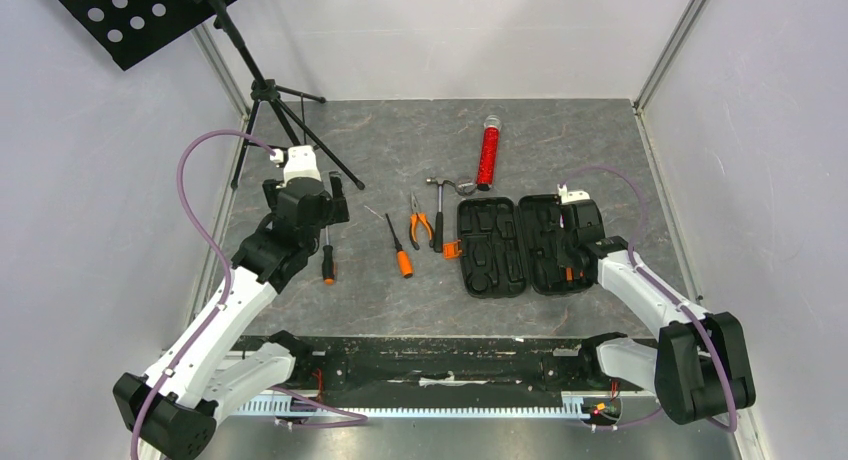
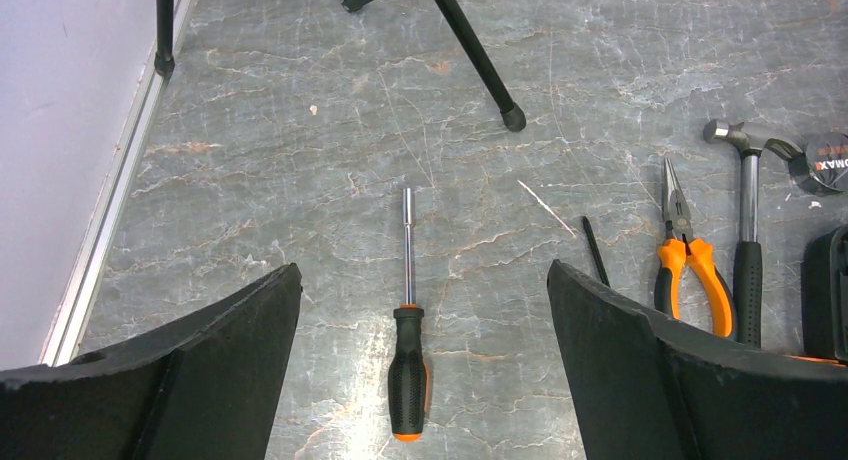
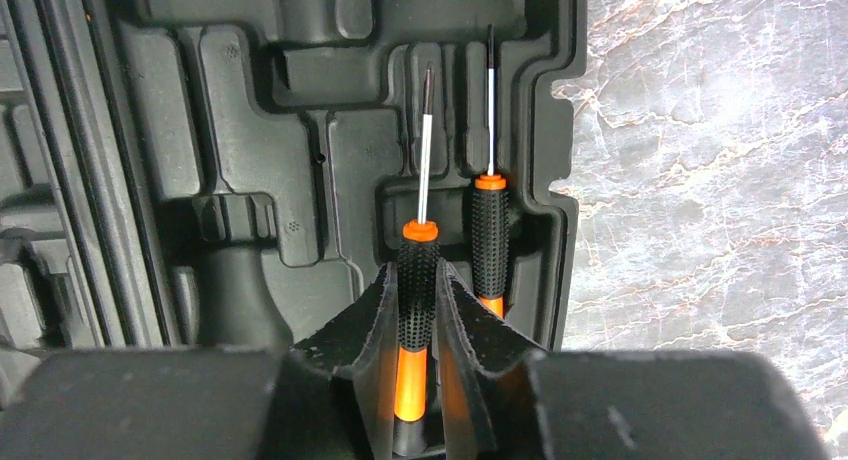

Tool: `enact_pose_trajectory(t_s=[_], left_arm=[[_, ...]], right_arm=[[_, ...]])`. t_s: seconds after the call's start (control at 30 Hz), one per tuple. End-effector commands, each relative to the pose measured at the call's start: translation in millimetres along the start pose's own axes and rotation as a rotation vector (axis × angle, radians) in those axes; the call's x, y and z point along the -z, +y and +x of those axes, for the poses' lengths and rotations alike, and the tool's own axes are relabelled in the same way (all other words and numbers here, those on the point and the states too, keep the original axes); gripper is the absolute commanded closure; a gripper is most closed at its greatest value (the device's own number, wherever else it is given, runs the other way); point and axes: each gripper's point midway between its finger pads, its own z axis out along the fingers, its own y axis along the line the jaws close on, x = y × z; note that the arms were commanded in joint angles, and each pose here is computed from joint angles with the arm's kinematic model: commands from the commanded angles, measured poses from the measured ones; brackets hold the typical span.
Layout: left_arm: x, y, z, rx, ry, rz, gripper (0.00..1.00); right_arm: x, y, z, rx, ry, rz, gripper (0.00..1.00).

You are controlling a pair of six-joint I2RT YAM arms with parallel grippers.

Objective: Pack the tool kit
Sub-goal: Place the screwdriver in the toolbox.

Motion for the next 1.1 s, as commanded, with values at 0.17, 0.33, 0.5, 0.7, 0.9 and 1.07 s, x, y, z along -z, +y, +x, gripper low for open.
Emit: enact_pose_trajectory(t_s=[0.17, 0.33, 0.5, 0.7, 0.9, 1.07], left_arm=[[-1.8, 4.0, -10.7, -0.007, -0.047, -0.020, 0.03], [-1.7, 4.1, -10.8, -0.007, -0.048, -0.020, 0.04], [-2.1, 3.2, -10.1, -0.008, -0.045, -0.016, 0.04], [-1.8, 3.0, -10.4, -0.007, -0.046, -0.014, 0.04], [-1.7, 2.5, -10.1, -0.007, -0.046, -0.010, 0.04], [-1.7, 2.7, -9.9, -0.006, -0.047, -0.011, 0.04]], right_arm=[[-1.5, 1.1, -17.5, -0.010, -0.057, -0.004, 0.71], [-1.1, 1.1, -15.3, -0.009, -0.053, -0.006, 0.69], [9.6, -3.5, -29.0, -0.034, -0.099, 0.011, 0.76], [19.7, -4.9, -35.1, -0.040, -0.090, 0.003, 0.81], [16.6, -4.5, -21.9, -0.046, -0.058, -0.014, 0.88], [12.8, -1.4, -13.3, -0.062, -0.016, -0.046, 0.90]])
